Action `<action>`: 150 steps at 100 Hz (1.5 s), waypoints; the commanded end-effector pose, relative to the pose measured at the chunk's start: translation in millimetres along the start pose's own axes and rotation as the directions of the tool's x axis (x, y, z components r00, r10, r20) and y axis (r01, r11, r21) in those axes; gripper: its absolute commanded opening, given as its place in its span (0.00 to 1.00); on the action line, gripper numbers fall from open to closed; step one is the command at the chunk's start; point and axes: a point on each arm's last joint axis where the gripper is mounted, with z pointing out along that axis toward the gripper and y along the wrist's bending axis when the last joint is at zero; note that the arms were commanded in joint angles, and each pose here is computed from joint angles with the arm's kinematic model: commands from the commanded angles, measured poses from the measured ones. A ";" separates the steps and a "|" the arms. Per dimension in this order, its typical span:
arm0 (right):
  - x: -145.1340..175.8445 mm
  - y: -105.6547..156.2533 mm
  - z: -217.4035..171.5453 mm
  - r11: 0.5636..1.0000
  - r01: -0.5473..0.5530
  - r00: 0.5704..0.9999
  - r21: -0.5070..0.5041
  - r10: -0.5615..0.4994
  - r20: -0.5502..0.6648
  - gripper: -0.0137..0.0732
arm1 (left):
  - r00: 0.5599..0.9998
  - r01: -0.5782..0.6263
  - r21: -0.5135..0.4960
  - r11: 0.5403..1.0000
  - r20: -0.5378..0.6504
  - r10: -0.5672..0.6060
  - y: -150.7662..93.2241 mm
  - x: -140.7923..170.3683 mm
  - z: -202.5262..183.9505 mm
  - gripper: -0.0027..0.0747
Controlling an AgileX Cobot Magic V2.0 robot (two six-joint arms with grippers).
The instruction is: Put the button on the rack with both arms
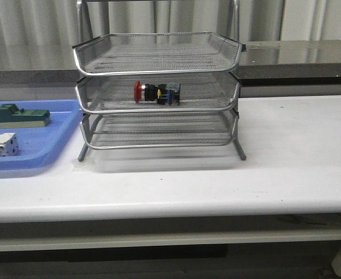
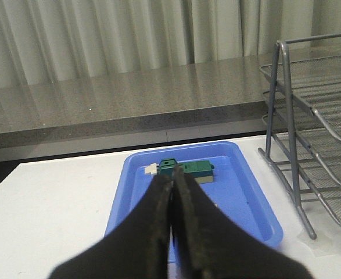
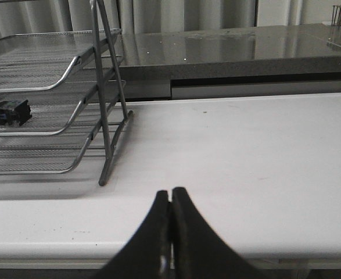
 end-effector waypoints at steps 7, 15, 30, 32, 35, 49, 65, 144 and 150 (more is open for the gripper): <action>-14.9 0.5 -3.0 1.000 0.001 0.992 -0.001 -0.001 0.128 0.08 | 0.996 0.019 -0.034 0.999 0.093 -0.015 4.0 -14.9 -0.2 0.04; -14.9 0.5 -3.0 1.000 0.001 0.992 -0.001 -0.001 0.128 0.08 | 0.996 0.019 -0.034 0.999 0.093 -0.015 4.0 -14.9 -0.2 0.04; -14.9 0.5 -3.0 1.000 0.001 0.992 -0.001 -0.001 0.128 0.08 | 0.996 0.019 -0.034 0.999 0.093 -0.015 4.0 -14.9 -0.2 0.04; -14.9 0.5 -3.0 1.000 0.001 0.992 -0.001 -0.001 0.128 0.08 | 0.996 0.019 -0.034 0.999 0.093 -0.015 4.0 -14.9 -0.2 0.04; -14.9 0.5 -3.0 1.000 0.001 0.992 -0.001 -0.001 0.128 0.08 | 0.996 0.019 -0.034 0.999 0.093 -0.015 4.0 -14.9 -0.2 0.04; -14.9 0.5 -3.0 1.000 0.001 0.992 -0.001 -0.001 0.128 0.08 | 0.996 0.019 -0.034 0.999 0.093 -0.015 4.0 -14.9 -0.2 0.04; -14.9 0.5 -3.0 1.000 0.001 0.992 -0.001 -0.001 0.128 0.08 | 0.996 0.019 -0.034 0.999 0.093 -0.015 4.0 -14.9 -0.2 0.04; -14.9 0.5 -3.0 1.000 0.001 0.992 -0.001 -0.001 0.128 0.08 | 0.996 -0.021 -0.034 0.999 0.089 0.024 3.5 -13.5 0.0 0.04; -14.9 0.5 -3.0 1.000 0.001 0.992 -0.001 -0.001 0.128 0.08 | 0.997 -0.001 -0.028 1.000 0.083 0.003 2.9 -10.7 0.4 0.04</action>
